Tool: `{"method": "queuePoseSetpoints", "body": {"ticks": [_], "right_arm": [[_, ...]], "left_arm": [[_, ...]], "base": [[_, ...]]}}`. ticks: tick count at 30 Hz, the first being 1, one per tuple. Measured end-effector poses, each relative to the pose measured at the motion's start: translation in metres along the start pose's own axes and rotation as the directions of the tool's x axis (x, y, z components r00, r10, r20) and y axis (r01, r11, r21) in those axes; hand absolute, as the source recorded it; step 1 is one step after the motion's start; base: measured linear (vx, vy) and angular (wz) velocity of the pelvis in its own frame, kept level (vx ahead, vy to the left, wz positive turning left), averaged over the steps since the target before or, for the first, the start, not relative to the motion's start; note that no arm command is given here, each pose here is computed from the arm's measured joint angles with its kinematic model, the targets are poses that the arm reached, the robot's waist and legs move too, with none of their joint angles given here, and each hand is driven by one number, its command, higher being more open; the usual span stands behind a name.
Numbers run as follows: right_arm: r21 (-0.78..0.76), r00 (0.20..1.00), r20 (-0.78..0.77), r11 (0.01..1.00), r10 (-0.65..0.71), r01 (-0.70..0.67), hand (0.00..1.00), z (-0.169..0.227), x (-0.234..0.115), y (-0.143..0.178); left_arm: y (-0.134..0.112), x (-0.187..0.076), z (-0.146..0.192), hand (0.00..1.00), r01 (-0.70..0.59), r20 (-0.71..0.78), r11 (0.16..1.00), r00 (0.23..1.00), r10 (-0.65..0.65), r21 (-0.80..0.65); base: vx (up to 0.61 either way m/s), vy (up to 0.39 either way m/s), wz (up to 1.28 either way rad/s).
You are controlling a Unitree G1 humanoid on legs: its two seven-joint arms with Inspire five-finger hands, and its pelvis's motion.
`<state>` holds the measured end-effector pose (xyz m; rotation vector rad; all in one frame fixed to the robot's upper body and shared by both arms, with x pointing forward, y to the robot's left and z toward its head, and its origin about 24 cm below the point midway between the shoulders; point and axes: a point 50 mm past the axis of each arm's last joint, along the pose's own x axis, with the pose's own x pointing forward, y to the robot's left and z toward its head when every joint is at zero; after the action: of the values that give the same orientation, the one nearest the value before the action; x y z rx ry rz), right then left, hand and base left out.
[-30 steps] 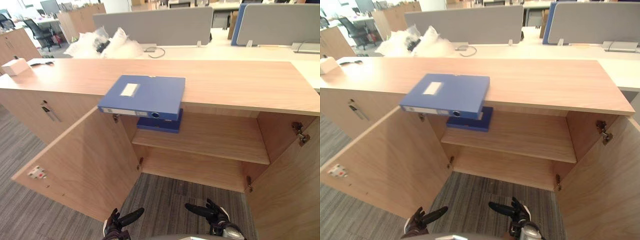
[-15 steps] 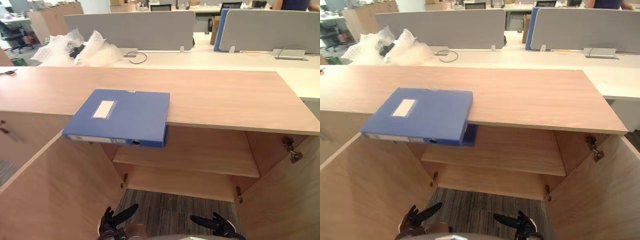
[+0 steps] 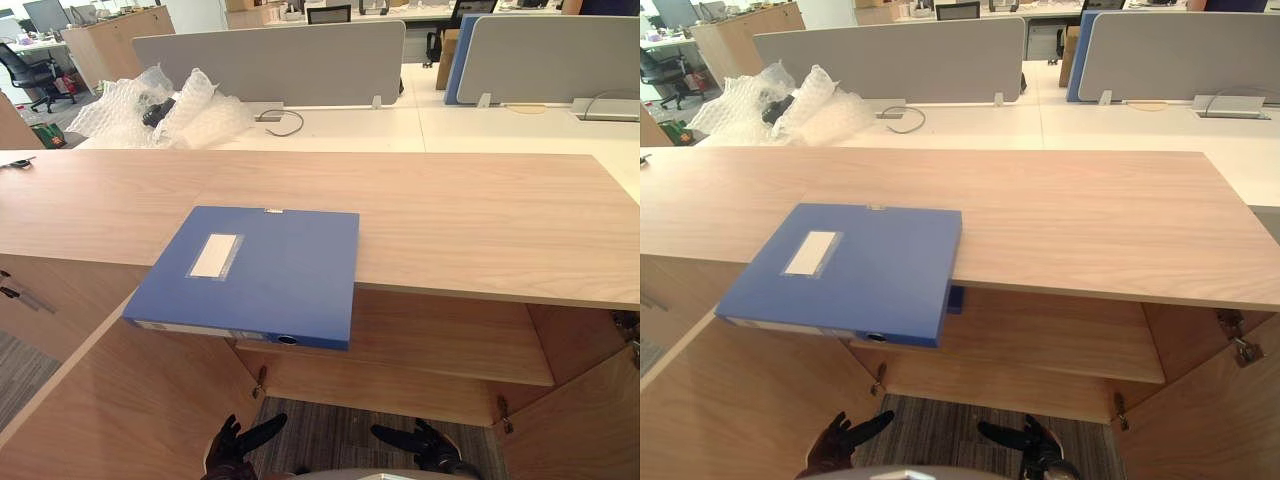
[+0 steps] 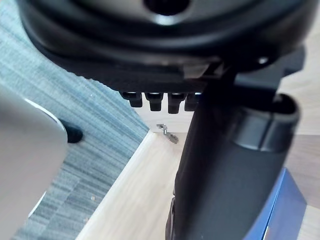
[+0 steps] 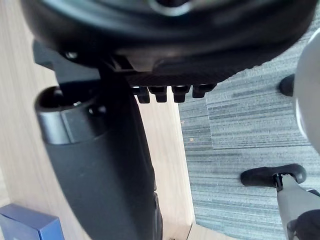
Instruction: Walk over to the cabinet, pick up the folder, carry it to the office cabinet, place the folder inside the office cabinet, then close the office cabinet door
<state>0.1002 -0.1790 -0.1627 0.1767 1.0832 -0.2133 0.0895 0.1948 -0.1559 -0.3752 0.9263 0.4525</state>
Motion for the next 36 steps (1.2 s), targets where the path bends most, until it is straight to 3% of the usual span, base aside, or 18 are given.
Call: {"method": "queuePoseSetpoints", "body": {"ticks": [4,8,12,17,21,25,36], "right_arm": [[-0.001,0.999,-0.034,1.000,-0.030,0.030,1.00,-0.011,-0.004,-0.015],[-0.028,0.999,-0.022,0.999,-0.040,0.039,1.00,-0.007,-0.004,-0.023],[-0.094,1.000,0.007,0.995,-0.011,0.012,1.00,0.001,-0.003,-0.018],[-0.109,1.000,0.024,0.994,0.014,-0.011,1.00,0.002,-0.004,-0.009],[-0.097,0.999,0.010,0.995,0.034,-0.033,1.00,-0.006,-0.006,0.001],[-0.090,0.999,-0.001,0.995,0.043,-0.043,1.00,-0.010,-0.006,0.006],[-0.059,1.000,-0.025,0.998,0.015,-0.016,1.00,-0.018,-0.007,0.007]], "left_arm": [[0.002,-0.002,-0.004,1.00,0.042,-0.015,0.997,0.999,-0.043,-0.065],[-0.003,-0.006,-0.001,1.00,0.123,0.009,0.992,0.992,-0.123,-0.004],[-0.011,-0.014,0.011,1.00,0.203,0.091,0.979,0.975,-0.205,0.023],[-0.012,-0.035,0.031,1.00,0.193,0.247,0.981,0.952,-0.183,-0.020],[-0.013,-0.057,0.066,1.00,0.205,0.427,0.975,0.892,-0.151,-0.084],[-0.031,-0.090,0.111,1.00,0.306,0.647,0.942,0.748,-0.148,-0.139],[-0.056,-0.130,0.146,1.00,0.408,0.789,0.907,0.590,-0.172,-0.108]], "base": [[-0.04,-0.083,0.05],[-0.10,-0.016,0.00],[-0.13,0.019,0.14],[-0.07,0.037,0.45],[0.05,0.031,0.36],[0.04,0.024,0.26],[-0.03,-0.025,0.21]]}}
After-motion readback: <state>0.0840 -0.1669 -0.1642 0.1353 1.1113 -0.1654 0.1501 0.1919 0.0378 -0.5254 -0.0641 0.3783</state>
